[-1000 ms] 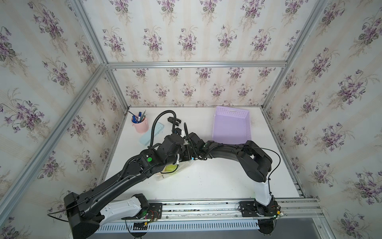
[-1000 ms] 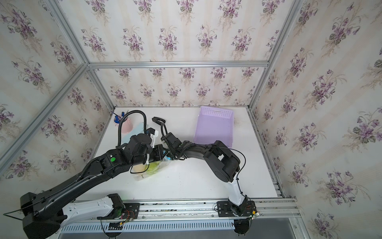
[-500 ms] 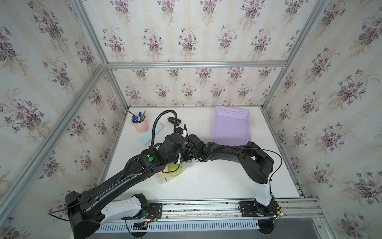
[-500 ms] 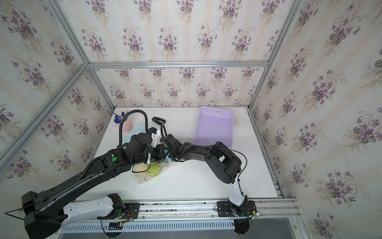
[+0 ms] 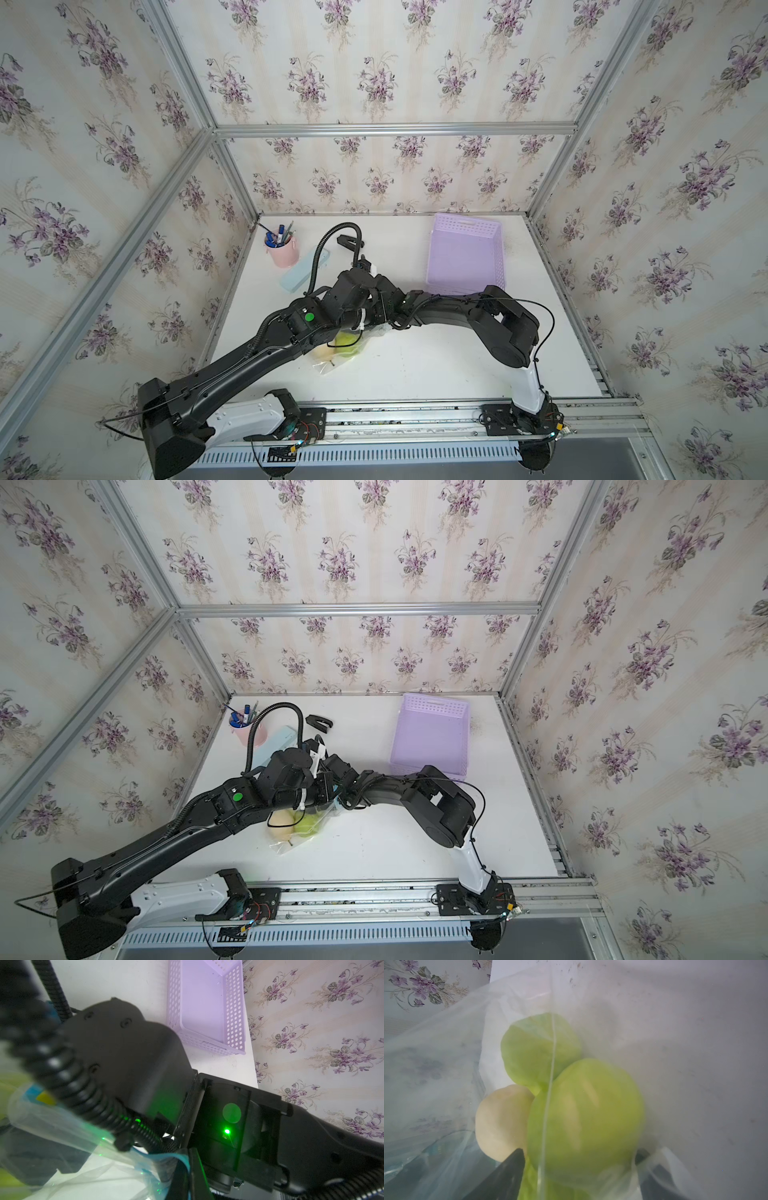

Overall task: Open the zip-top bag and take out the pear
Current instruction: Pick up the pear from the zipper food storage bag.

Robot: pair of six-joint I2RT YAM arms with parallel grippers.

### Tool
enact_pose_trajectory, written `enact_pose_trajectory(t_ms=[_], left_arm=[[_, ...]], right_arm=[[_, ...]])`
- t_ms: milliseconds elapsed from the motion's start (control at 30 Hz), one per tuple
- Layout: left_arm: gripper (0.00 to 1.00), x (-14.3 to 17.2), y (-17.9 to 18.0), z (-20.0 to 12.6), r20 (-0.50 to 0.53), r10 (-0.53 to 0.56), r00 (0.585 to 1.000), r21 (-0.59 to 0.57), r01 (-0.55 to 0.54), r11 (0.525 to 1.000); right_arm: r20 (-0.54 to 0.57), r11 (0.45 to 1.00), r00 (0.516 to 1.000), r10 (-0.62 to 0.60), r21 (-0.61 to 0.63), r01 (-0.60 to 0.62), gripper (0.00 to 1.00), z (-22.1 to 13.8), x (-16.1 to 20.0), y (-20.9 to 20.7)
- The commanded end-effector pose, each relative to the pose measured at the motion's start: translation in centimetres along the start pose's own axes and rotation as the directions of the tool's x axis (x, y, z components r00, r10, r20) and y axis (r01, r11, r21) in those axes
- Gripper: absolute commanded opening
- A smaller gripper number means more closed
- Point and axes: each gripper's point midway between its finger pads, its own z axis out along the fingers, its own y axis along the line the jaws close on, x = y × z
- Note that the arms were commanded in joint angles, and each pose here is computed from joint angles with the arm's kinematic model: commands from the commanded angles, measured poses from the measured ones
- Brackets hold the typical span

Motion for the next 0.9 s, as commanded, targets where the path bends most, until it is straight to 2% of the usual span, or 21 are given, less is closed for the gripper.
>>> enact_pose_trajectory(t_ms=[0,133,200,300,367,533,633,867], left_arm=[[0.0,-1.6,-4.8,-0.1,0.045,0.001,0.999,0.205,-0.01,0.979],[0.0,-1.5,-5.5,0.3,0.038,0.0,0.999,0.221,-0.008,0.975],[0.0,-1.5,-5.5,0.3,0.036,0.0,0.999,0.22,-0.008,0.975],[0.0,-1.5,-5.1,0.1,0.045,-0.002,0.999,0.211,-0.007,0.978],[0.0,-1.4,-4.5,-0.3,0.054,-0.001,0.999,0.194,-0.009,0.981],[0.0,-1.4,-2.3,-1.1,0.068,-0.009,0.998,0.119,0.001,0.993],[0.0,-2.1,-0.7,-1.7,0.094,-0.017,0.995,0.069,0.011,0.998],[0.0,-3.2,1.7,-1.3,0.082,0.009,0.997,-0.051,-0.004,0.999]], right_arm=[[0.035,0.998,0.999,0.012,0.061,-0.014,0.91,0.8,-0.4,-0.7],[0.06,0.994,0.996,0.064,0.085,-0.068,0.88,1.6,-0.9,-1.3],[0.062,0.99,0.994,0.086,0.104,-0.092,0.78,2.0,-1.1,-1.7],[0.079,0.986,0.989,0.123,0.103,-0.131,0.57,2.0,-1.6,-2.0],[0.088,0.988,0.989,0.121,0.088,-0.128,0.5,1.7,-1.8,-1.6],[0.101,0.994,0.99,0.096,0.048,-0.101,0.47,-0.5,-2.3,-0.1],[0.071,0.995,0.993,0.093,0.021,-0.094,0.44,-2.4,-1.8,0.6],[0.001,0.987,0.992,0.126,-0.099,-0.125,0.4,-6.9,-0.1,1.8]])
